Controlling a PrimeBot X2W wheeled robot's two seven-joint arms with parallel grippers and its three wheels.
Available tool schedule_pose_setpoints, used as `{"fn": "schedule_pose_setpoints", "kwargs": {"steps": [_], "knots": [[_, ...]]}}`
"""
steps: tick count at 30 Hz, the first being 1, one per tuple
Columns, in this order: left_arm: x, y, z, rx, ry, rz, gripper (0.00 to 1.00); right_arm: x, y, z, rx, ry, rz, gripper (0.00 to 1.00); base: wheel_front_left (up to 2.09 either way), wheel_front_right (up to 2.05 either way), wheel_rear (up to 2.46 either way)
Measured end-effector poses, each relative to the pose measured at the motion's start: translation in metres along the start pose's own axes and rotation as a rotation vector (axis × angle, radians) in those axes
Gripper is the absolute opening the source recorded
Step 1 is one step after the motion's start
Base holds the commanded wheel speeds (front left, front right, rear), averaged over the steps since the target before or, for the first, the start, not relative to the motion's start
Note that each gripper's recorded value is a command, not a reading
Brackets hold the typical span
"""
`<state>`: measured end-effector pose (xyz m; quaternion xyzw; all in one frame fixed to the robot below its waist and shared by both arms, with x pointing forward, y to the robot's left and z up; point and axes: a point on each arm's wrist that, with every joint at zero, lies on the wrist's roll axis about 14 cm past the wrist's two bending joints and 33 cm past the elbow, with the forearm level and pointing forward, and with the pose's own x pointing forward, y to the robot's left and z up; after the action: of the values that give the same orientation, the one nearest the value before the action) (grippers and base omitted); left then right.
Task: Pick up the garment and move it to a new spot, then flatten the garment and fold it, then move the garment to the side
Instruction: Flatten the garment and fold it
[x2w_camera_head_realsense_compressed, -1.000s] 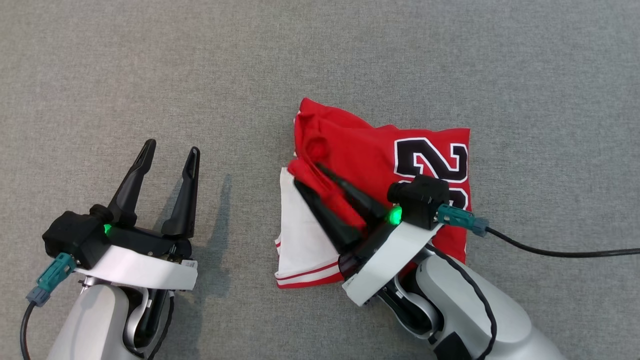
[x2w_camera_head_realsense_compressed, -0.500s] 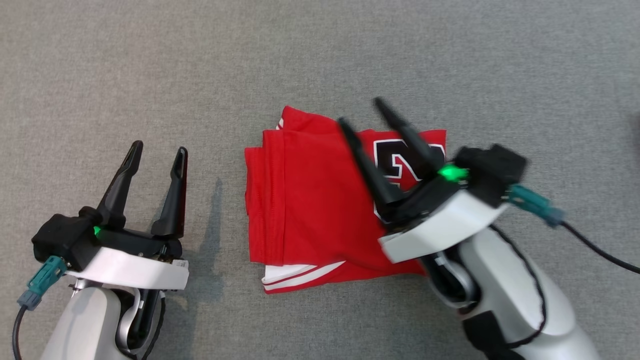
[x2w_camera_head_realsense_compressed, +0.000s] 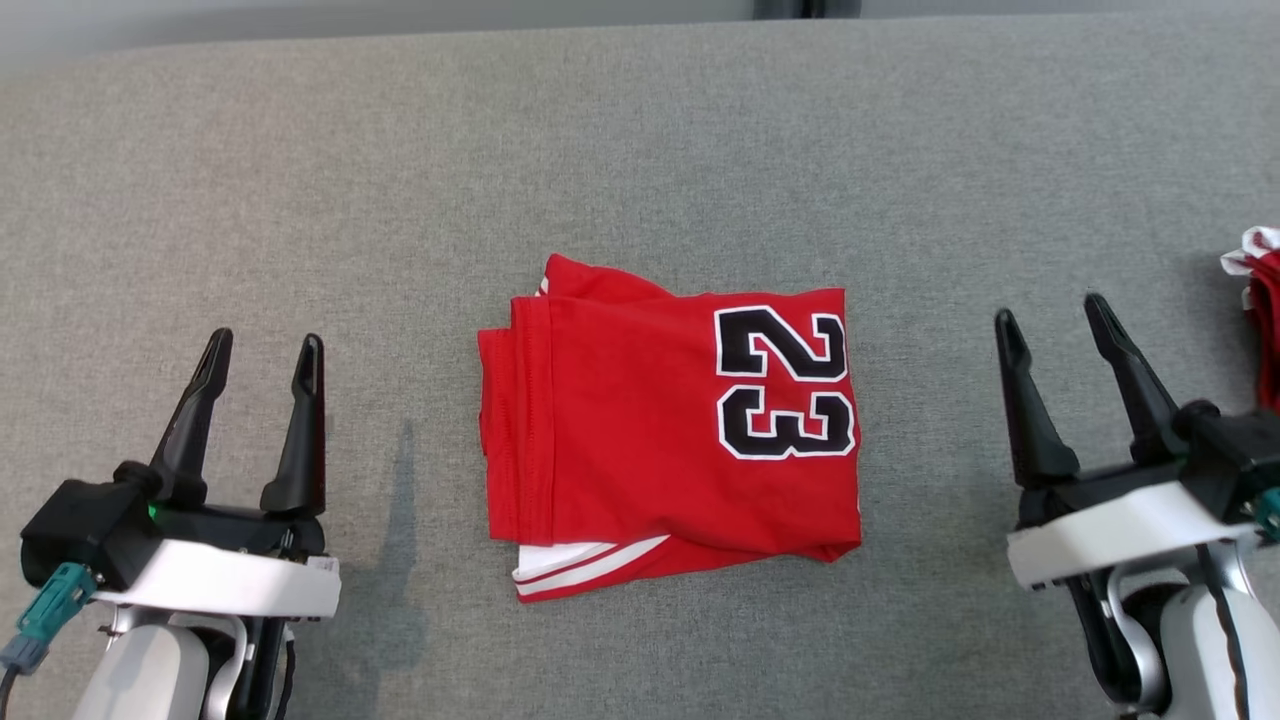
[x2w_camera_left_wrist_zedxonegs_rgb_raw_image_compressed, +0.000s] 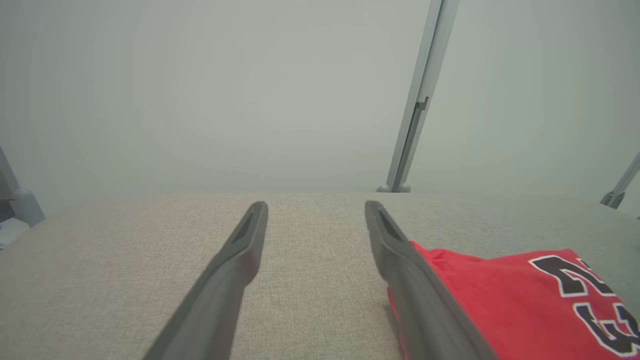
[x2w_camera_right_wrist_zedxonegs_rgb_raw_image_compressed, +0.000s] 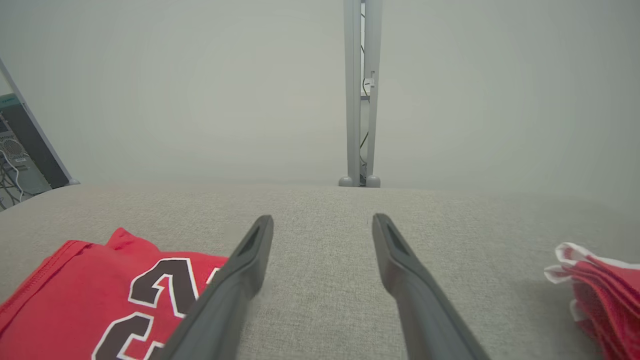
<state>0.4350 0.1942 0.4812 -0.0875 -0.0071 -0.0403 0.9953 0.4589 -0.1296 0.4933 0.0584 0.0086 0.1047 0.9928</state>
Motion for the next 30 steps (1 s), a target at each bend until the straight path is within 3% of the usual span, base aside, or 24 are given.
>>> {"fn": "schedule_pose_setpoints", "kwargs": {"steps": [18,30], "knots": [[-0.017,-0.007,0.015,0.007,-0.006,0.001,1.00,-0.030,-0.008,0.001,0.022,0.021,-0.045,1.00,0.00,0.00,0.00],[-0.038,-0.012,0.029,0.014,-0.020,0.008,1.00,-0.054,-0.006,0.023,0.008,-0.020,-0.054,1.00,0.00,0.00,0.00]]}}
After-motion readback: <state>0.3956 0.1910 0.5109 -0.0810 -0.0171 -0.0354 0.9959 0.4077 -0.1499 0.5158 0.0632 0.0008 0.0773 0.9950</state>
